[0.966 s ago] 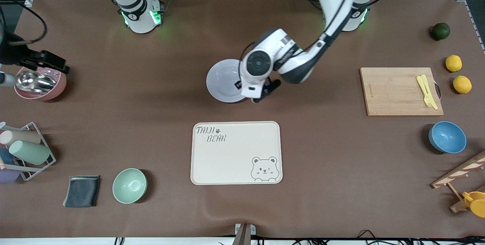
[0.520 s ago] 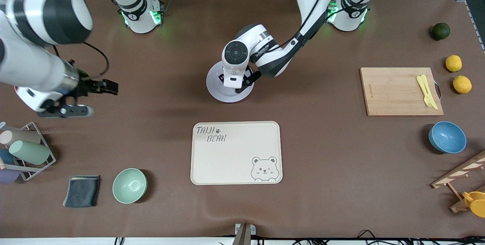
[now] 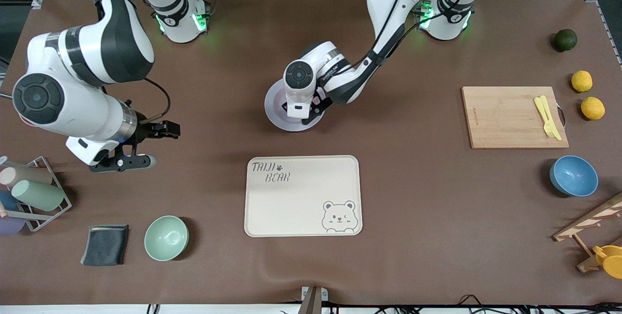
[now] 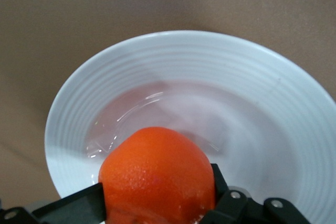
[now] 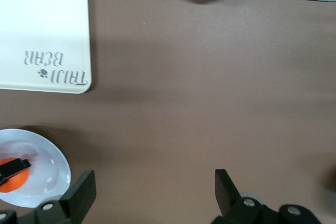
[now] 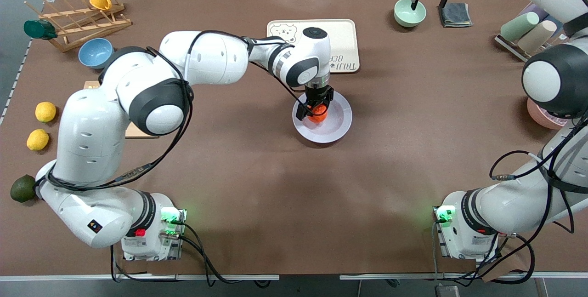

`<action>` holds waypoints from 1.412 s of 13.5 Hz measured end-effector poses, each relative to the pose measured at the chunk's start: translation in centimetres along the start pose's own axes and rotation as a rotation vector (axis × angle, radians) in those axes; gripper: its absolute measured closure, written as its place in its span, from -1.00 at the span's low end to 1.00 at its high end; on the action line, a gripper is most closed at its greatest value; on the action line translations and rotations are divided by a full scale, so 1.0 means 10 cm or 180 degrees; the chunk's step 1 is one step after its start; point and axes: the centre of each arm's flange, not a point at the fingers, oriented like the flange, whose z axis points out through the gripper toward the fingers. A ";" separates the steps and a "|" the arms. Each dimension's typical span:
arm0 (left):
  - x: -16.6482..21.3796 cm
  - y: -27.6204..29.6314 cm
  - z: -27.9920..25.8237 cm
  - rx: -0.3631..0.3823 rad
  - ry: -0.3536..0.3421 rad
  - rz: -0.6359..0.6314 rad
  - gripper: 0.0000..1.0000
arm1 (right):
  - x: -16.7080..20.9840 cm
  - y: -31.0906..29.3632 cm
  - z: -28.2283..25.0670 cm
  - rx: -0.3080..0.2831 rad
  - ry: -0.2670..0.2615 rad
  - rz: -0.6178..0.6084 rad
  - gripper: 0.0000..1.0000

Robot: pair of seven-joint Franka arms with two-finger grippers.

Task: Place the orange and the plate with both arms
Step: 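Lower the orange onto the plate while the right gripper reaches the plate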

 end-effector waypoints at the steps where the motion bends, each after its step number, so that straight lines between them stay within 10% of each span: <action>1: -0.03 0.00 0.02 -0.0009 -0.0001 0.0012 -0.64 | 0.00 0.01 0.01 0.0090 -0.0020 0.0025 -1.00; 9: -0.20 0.04 0.23 -0.0092 0.0004 0.0104 -0.62 | -0.03 0.36 0.72 0.1045 -0.0712 0.0395 -1.00; 14: -0.21 0.14 0.07 -0.0255 0.0098 0.0196 -1.00 | -0.18 0.46 1.32 0.1425 -0.1020 0.0376 -1.00; 19: -0.28 0.26 -0.74 -0.0609 0.0141 0.0223 -1.00 | -0.52 0.51 2.30 0.1819 -0.1058 0.0460 -1.00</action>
